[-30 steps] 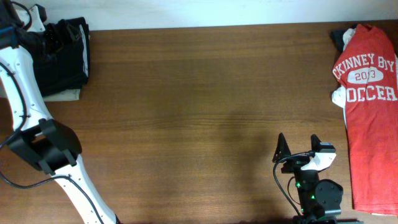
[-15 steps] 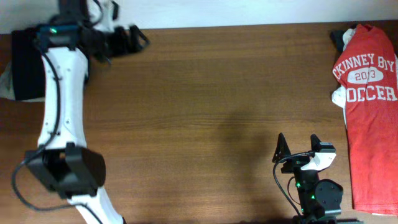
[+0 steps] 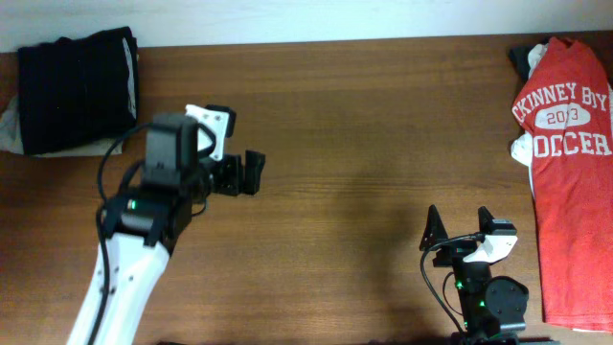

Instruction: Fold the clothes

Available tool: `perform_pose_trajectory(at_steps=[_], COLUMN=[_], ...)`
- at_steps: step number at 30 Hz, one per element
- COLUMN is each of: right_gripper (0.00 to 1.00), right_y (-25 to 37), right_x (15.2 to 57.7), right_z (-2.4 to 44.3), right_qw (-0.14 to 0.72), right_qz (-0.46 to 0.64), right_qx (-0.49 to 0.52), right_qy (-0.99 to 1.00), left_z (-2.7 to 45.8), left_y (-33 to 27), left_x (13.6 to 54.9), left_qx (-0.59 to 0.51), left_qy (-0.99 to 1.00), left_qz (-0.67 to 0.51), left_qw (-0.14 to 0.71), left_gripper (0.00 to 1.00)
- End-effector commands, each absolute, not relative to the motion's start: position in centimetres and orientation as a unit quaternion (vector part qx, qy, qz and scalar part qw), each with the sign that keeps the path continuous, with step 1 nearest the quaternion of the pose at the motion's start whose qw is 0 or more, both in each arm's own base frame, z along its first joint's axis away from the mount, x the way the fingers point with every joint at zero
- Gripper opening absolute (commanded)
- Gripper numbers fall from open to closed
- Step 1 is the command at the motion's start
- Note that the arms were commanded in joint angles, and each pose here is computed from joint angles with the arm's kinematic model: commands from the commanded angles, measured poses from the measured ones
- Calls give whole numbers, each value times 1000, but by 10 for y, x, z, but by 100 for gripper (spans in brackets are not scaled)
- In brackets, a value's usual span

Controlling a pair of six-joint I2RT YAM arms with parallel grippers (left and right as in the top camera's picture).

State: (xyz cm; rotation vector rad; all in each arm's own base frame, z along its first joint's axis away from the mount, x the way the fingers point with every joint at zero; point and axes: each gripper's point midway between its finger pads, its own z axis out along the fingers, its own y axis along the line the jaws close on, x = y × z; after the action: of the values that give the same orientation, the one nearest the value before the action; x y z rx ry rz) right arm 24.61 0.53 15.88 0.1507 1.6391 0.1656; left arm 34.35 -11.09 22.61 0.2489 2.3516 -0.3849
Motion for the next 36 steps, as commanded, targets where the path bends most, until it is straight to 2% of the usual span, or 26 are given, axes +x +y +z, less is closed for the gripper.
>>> perform_pose_trajectory(at_steps=[1,5,9,13,19,23,26,36], right_gripper=[99,99,98,99,99,99,99,99], right_y=[8,8,8,8,8,8,8,8], right_x=[246,246,246,246,246,246,246,246], right_z=[156,156,156,156,156,156,156,156], right_qw=[675,675,675,675,675,675,675,675], right_qz=[74,74,74,74,74,74,74,74], right_qx=[59,59,59,59,59,59,59,59], right_qy=[732,732,732,732,732,732,732,732], left_z=[214,202,193,183,193,186,157,158], left_y=[-92,-59,-24,-10,5,11,24,24], left_x=[323,276,255,254,245,246,245,245], left_qx=[89,60,14,-1,-16,-25,-58,-58], left_qy=[888,843,792,746,685,691,731,730], left_qz=[-139,-124,-87,-60,-31,-23,1,1], left_qw=[430,519,604,663,728,722,680,681], left_gripper=[99,99,99,99,99,99,99,99])
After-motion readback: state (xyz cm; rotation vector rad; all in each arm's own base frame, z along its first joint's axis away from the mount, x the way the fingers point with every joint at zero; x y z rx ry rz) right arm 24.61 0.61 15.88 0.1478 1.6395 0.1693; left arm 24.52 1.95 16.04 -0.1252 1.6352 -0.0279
